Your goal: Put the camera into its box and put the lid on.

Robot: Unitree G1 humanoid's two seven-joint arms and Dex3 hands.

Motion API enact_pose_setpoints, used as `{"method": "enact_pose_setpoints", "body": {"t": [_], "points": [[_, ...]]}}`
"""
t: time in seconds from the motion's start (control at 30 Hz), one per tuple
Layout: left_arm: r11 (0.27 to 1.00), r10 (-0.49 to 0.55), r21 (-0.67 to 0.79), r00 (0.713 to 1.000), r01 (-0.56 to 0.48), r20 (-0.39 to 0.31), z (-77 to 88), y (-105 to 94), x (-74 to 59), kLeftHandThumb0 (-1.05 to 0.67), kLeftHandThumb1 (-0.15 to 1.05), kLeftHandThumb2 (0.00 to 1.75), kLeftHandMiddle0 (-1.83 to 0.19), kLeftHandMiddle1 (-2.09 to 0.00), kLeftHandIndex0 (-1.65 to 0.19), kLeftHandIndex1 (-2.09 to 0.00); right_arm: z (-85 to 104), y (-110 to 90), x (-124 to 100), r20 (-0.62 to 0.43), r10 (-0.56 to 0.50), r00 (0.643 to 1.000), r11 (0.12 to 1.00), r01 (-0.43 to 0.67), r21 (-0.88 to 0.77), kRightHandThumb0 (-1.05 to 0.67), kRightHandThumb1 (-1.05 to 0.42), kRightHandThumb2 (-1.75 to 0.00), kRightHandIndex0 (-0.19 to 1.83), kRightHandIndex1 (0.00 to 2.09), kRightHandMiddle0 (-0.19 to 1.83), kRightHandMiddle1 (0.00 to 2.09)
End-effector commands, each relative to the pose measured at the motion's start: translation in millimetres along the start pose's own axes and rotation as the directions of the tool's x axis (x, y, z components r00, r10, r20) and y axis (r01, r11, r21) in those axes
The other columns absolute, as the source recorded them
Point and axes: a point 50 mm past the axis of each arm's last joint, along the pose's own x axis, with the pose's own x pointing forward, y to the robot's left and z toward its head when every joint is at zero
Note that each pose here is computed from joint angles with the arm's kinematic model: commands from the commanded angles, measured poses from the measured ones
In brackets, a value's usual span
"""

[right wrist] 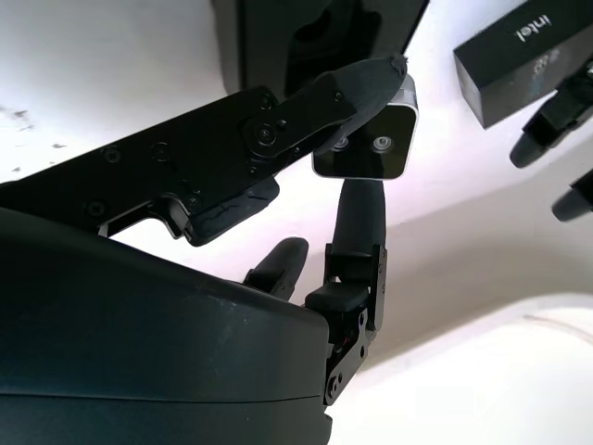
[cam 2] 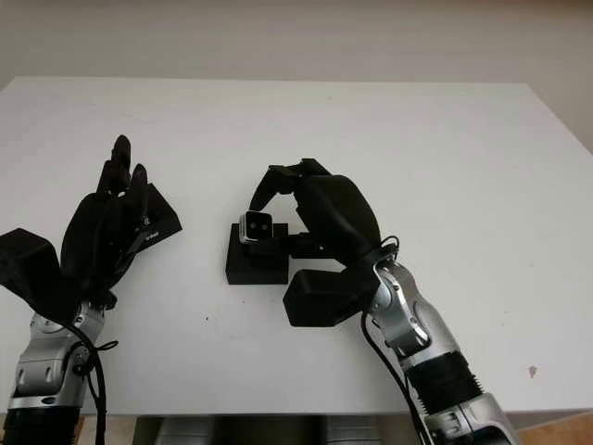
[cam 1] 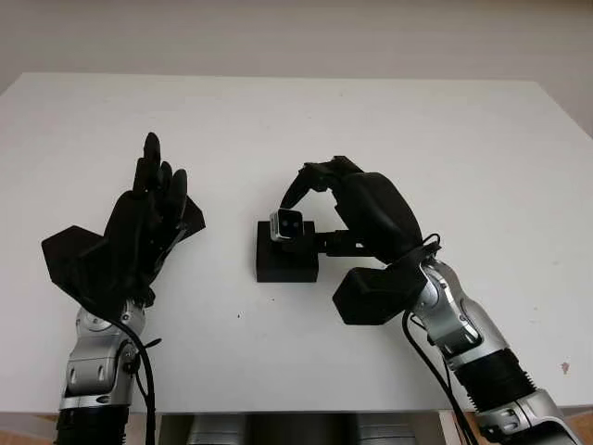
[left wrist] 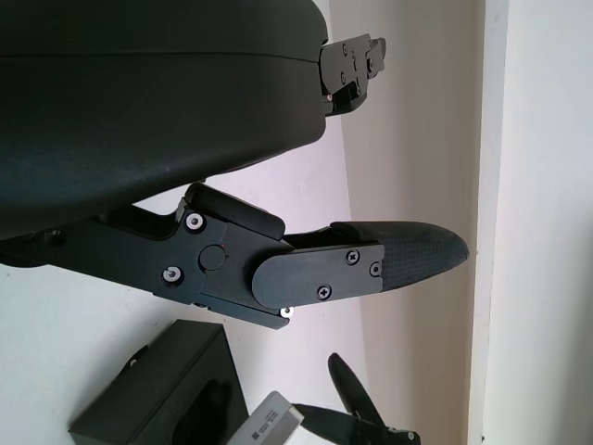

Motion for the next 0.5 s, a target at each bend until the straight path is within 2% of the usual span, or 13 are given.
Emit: {"method": "enact_pose_setpoints", "body": {"t": [0.0, 0.47], "points": [[1.000, -0.008, 0.004, 1.000, 0.008, 0.018, 4.4, -2.9, 1.1, -0.78, 1.05, 0.50, 0.19, 0.00, 0.19, 0.00, 2.9, -10.7, 1.8, 0.005, -0.010, 1.000, 1.000, 0.010, -0.014, -0.46, -0.97, -0.05, 0.33, 0.56, 0.51, 1.55], [1.000, -0.011, 0.003, 1.000, 0.011, -0.003, 3.0, -5.2, 0.2, -0.79, 1.05, 0.52, 0.19, 0.00, 0.19, 0.00, 7.2, -13.3, 14.4, -0.061, 0.103, 0.993, 0.993, -0.106, -0.049, -0.44, -0.98, -0.05, 0.40, 0.40, 0.48, 1.61]]}}
